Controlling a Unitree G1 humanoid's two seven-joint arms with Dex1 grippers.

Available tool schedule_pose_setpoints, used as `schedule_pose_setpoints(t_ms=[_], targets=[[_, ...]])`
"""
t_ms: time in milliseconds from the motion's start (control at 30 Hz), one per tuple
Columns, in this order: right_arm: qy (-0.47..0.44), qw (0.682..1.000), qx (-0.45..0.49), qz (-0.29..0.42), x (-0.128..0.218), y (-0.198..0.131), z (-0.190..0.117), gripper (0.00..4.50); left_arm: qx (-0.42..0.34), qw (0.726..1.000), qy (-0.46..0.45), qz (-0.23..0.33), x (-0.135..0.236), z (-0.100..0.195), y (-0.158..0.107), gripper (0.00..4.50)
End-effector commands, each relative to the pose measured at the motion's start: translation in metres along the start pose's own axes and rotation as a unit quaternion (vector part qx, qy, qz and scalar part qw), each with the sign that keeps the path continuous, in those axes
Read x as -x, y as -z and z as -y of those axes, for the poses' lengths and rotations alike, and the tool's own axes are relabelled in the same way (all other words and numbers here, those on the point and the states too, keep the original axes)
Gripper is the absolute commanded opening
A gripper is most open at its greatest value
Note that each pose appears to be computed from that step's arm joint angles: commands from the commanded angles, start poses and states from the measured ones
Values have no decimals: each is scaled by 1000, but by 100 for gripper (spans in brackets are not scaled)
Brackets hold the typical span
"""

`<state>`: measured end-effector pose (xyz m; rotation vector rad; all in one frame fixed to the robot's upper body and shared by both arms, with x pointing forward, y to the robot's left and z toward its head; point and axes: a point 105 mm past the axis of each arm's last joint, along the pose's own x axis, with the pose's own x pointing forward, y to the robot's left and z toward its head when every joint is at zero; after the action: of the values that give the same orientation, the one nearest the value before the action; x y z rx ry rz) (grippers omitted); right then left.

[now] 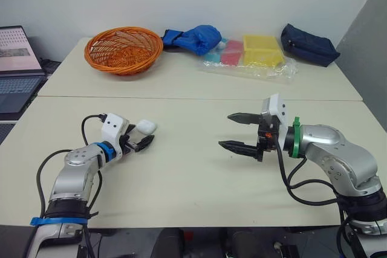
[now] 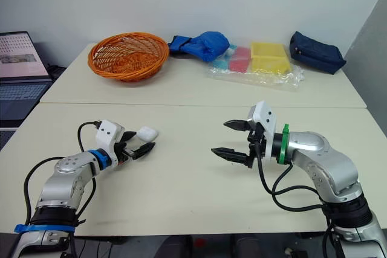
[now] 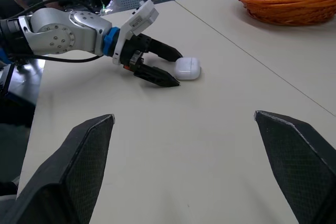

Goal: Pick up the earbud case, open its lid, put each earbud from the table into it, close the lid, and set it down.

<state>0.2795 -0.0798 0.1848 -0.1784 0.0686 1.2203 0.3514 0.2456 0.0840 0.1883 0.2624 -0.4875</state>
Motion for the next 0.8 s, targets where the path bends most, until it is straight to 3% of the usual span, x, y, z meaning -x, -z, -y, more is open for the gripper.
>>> schedule_pose_setpoints(t_ms=[33,200,433,500,567,667,767,800], targets=[[7,1000,21,15,6,-12,0,450,1,1000,6,9,-4,2,-4,406],[12,1000,21,14,8,-14,3,450,-3,1000,14,3,-7,6,-1,272],[20,1000,16,12,10,-12,7,450,1,1000,17,10,-10,8,-3,270],[24,1000,16,6,11,-9,9,450,-10,999,31,37,-9,12,-18,270],[30,999,17,-1,13,-6,13,450,-85,992,54,75,-7,20,-44,270],[30,999,-28,13,15,-11,22,450,-267,949,93,139,-2,40,-80,270],[34,997,-60,26,15,-19,34,450,-340,918,104,178,-3,48,-97,270],[34,995,-88,24,10,-21,42,450,-387,891,109,212,-6,57,-111,270]])
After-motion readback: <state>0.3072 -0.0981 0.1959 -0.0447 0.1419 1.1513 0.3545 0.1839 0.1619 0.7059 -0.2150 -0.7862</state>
